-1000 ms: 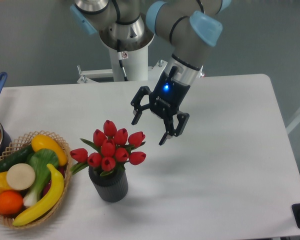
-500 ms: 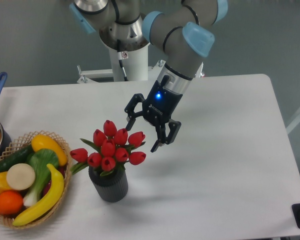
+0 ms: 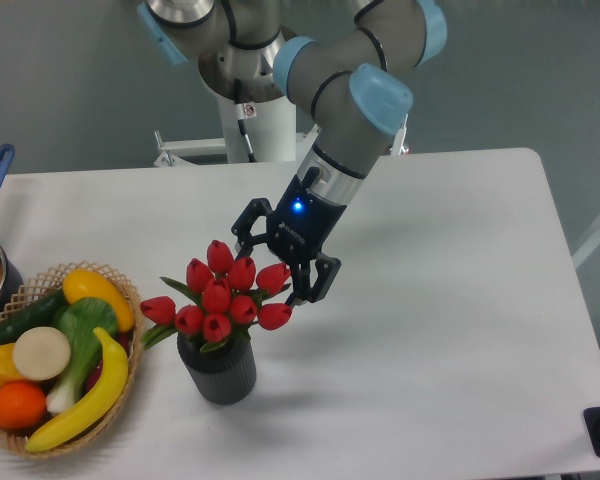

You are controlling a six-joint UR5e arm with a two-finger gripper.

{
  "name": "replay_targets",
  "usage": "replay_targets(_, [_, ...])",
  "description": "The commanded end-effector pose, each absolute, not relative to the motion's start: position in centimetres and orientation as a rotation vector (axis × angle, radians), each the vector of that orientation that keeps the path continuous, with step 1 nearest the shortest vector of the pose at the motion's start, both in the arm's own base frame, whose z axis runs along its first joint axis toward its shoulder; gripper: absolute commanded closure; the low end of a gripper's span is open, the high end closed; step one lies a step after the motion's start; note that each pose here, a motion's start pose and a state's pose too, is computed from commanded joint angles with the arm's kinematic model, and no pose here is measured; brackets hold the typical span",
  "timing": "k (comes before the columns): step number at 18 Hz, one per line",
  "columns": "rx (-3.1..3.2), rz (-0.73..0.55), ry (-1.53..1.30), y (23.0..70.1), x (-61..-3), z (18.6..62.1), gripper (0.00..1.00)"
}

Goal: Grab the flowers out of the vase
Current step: 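Lower the gripper around the tulip stems below the blooms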

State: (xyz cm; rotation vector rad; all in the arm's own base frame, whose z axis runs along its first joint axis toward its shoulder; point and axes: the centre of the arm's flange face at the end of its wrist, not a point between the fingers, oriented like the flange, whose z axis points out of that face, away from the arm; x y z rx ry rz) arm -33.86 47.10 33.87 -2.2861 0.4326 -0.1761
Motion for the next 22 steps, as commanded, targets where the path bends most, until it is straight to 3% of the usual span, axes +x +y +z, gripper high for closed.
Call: replay_targets(22, [-2.219,-0.260,0.458,50.2,-33.5,32.6,0.00])
